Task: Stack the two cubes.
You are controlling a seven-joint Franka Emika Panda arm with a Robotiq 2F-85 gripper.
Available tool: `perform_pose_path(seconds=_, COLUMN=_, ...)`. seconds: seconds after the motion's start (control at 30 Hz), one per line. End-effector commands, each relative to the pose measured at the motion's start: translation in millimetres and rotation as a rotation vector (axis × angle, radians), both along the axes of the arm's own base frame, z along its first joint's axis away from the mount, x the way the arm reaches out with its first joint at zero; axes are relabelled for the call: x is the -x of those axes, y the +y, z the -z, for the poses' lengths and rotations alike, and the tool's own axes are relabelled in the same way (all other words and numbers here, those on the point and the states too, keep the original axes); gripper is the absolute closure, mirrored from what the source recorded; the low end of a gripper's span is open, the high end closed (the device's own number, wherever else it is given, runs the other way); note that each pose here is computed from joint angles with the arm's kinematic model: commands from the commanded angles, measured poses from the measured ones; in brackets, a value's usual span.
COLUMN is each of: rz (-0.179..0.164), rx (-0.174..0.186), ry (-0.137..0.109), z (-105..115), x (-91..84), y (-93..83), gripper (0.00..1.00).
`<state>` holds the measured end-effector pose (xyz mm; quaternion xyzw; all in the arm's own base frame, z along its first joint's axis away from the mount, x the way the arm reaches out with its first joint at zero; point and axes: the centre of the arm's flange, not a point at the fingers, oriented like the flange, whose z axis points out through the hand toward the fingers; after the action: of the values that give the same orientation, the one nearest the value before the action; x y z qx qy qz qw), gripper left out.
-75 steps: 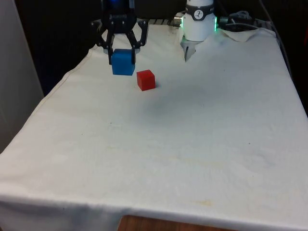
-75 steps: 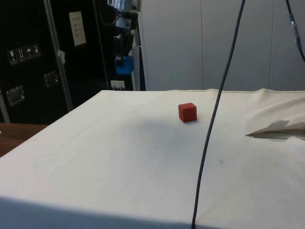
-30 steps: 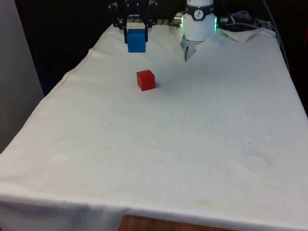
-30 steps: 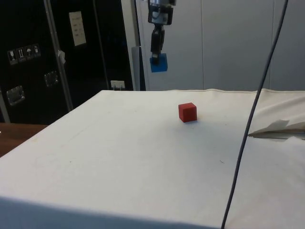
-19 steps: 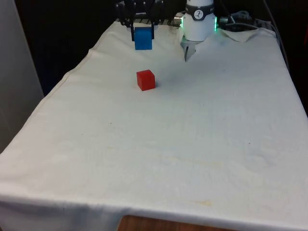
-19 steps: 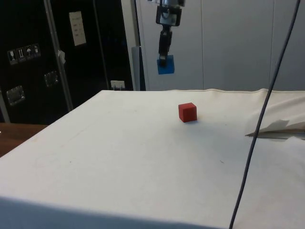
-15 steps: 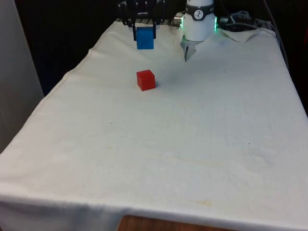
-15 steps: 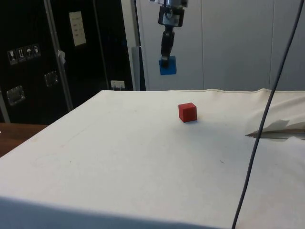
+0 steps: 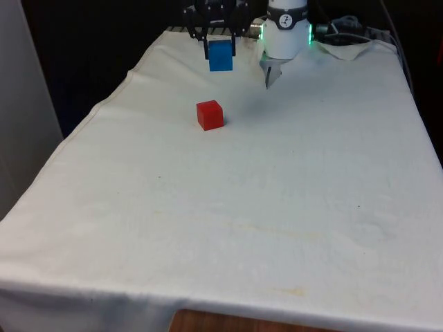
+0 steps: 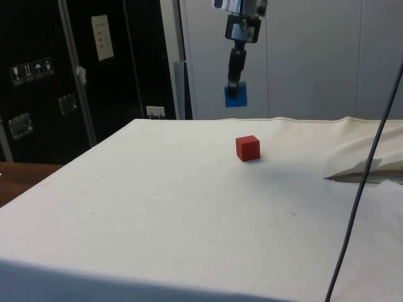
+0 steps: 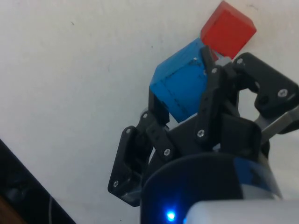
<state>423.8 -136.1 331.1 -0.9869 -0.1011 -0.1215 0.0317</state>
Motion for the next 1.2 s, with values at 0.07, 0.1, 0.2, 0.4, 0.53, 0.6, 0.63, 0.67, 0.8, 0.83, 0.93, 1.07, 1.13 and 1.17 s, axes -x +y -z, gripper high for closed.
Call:
perform_pose_path(seconds=0.07, rz=0.027, rx=0.003, ry=0.001, z=6.7, x=3.5, y=-0.9, gripper=0.99)
perform_pose_path(seconds=0.1, rz=0.034, rx=0.002, ry=0.002, z=8.3, x=3.9, y=-1.0, gripper=0.99)
perform_pose_path(seconds=0.2, rz=0.052, rx=-0.001, ry=0.007, z=13.2, x=4.7, y=-0.7, gripper=0.99)
perform_pose_path(seconds=0.4, rz=0.087, rx=-0.003, ry=0.018, z=22.5, x=4.9, y=-2.7, gripper=0.99)
perform_pose_path(seconds=0.53, rz=0.094, rx=-0.005, ry=0.021, z=24.4, x=5.9, y=-4.5, gripper=0.99)
perform_pose_path(seconds=0.6, rz=0.091, rx=-0.005, ry=0.021, z=25.3, x=6.7, y=-3.3, gripper=0.99)
perform_pose_path(seconds=0.63, rz=0.09, rx=-0.005, ry=0.026, z=25.0, x=5.3, y=-4.1, gripper=0.99)
perform_pose_path(seconds=0.67, rz=0.091, rx=-0.005, ry=0.022, z=26.0, x=7.0, y=-3.2, gripper=0.99)
perform_pose_path(seconds=0.8, rz=0.091, rx=-0.005, ry=0.017, z=29.2, x=11.0, y=-3.2, gripper=0.99)
perform_pose_path(seconds=0.83, rz=0.093, rx=-0.004, ry=0.015, z=32.1, x=13.4, y=-2.8, gripper=0.99)
perform_pose_path(seconds=0.93, rz=0.091, rx=0.001, ry=0.028, z=34.9, x=14.1, y=-2.8, gripper=0.99)
perform_pose_path(seconds=1.07, rz=0.101, rx=0.007, ry=0.003, z=40.6, x=16.8, y=-0.4, gripper=0.99)
perform_pose_path(seconds=1.13, rz=0.104, rx=0.01, ry=0.002, z=43.2, x=16.8, y=0.6, gripper=0.99)
perform_pose_path(seconds=1.17, rz=0.106, rx=0.012, ry=0.0, z=44.3, x=16.8, y=0.6, gripper=0.99)
